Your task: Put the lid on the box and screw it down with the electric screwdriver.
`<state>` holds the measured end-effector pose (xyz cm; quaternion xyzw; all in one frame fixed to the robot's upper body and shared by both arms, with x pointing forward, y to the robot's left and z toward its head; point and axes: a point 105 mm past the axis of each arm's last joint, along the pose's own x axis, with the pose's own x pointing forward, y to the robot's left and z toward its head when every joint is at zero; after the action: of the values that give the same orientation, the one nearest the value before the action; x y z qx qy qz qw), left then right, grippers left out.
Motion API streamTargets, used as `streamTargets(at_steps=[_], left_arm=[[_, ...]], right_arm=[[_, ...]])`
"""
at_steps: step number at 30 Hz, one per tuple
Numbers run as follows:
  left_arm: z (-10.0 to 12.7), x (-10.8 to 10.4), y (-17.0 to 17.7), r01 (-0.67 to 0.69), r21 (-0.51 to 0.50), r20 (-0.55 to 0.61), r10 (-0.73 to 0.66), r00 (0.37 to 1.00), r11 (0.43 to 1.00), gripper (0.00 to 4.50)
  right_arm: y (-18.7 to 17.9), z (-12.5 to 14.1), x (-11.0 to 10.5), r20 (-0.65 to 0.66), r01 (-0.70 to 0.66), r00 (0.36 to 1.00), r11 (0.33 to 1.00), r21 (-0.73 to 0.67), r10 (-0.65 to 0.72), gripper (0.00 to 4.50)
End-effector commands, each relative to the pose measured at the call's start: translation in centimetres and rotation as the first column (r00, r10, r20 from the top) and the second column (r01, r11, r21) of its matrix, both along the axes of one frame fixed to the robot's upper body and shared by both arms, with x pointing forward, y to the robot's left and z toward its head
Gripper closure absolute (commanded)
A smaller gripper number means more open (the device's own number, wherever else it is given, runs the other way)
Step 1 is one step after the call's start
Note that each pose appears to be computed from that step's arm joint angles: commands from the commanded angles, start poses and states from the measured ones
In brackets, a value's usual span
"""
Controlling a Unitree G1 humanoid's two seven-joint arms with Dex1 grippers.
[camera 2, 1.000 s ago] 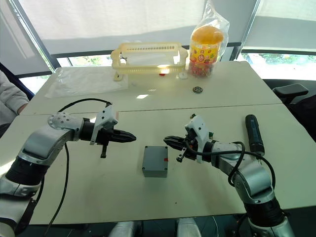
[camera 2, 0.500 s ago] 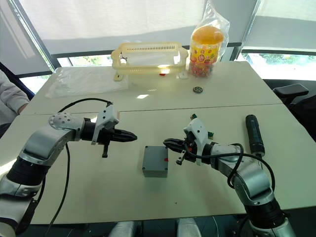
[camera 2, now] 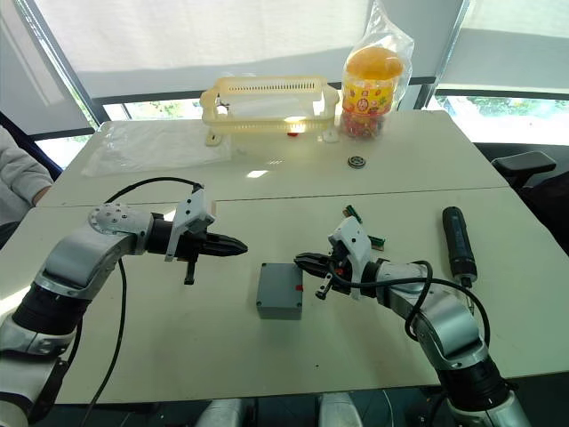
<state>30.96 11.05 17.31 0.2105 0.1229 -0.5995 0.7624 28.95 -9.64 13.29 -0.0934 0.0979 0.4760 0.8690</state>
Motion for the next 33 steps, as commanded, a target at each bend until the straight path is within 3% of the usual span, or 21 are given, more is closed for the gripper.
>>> streamTargets(at_steps=[1,6,7,10,14,20,25,28,30,33], left_arm=[[0.4,-0.2,-0.2,0.011,-0.007,0.022,-0.01,1.0,1.0,4.5],[0.3,-0.1,-0.1,0.007,-0.007,0.022,-0.007,1.0,1.0,4.5],[0.3,-0.1,-0.1,0.008,-0.007,0.022,-0.008,1.0,1.0,4.5],[0.4,0.0,-0.1,0.01,-0.008,0.024,-0.01,1.0,1.0,4.5],[0.5,0.1,-0.1,0.015,-0.015,0.023,-0.015,1.0,1.0,4.5],[1.3,0.1,-0.7,0.061,-0.045,0.034,-0.059,0.998,0.997,4.5],[3.6,-0.1,-2.1,0.153,-0.086,0.085,-0.146,0.986,0.984,4.5],[4.5,-0.7,-3.2,0.221,-0.094,0.115,-0.21,0.971,0.971,4.5],[4.6,-1.5,-4.1,0.278,-0.082,0.131,-0.267,0.955,0.957,4.5],[4.0,-2.2,-5.1,0.33,-0.062,0.137,-0.319,0.938,0.942,4.5]], right_arm=[[0.3,0.7,0.1,0.044,-0.02,0.999,1.0,0.001,0.02,4.44],[0.3,0.6,0.2,0.044,-0.027,0.999,1.0,-0.008,0.027,4.44],[0.3,0.6,0.3,0.044,-0.026,0.999,1.0,-0.01,0.026,4.18],[0.2,0.7,0.3,0.046,-0.025,0.999,1.0,-0.013,0.026,3.07],[0.1,1.2,-0.1,0.052,-0.038,0.998,0.999,-0.001,0.038,0.99],[-1.0,4.9,-0.7,0.09,-0.037,0.995,0.998,0.051,0.032,0.99],[-6.5,10.6,-1.3,0.034,0.107,0.993,0.981,0.161,-0.114,0.99],[-10.8,13.0,-1.4,0.003,0.249,0.968,0.958,0.139,-0.252,0.14],[-14.8,13.1,-0.9,-0.065,0.409,0.911,0.912,0.021,-0.407,0.06],[-20.1,11.8,-0.8,-0.242,0.582,0.761,0.798,-0.152,-0.602,0.06]])
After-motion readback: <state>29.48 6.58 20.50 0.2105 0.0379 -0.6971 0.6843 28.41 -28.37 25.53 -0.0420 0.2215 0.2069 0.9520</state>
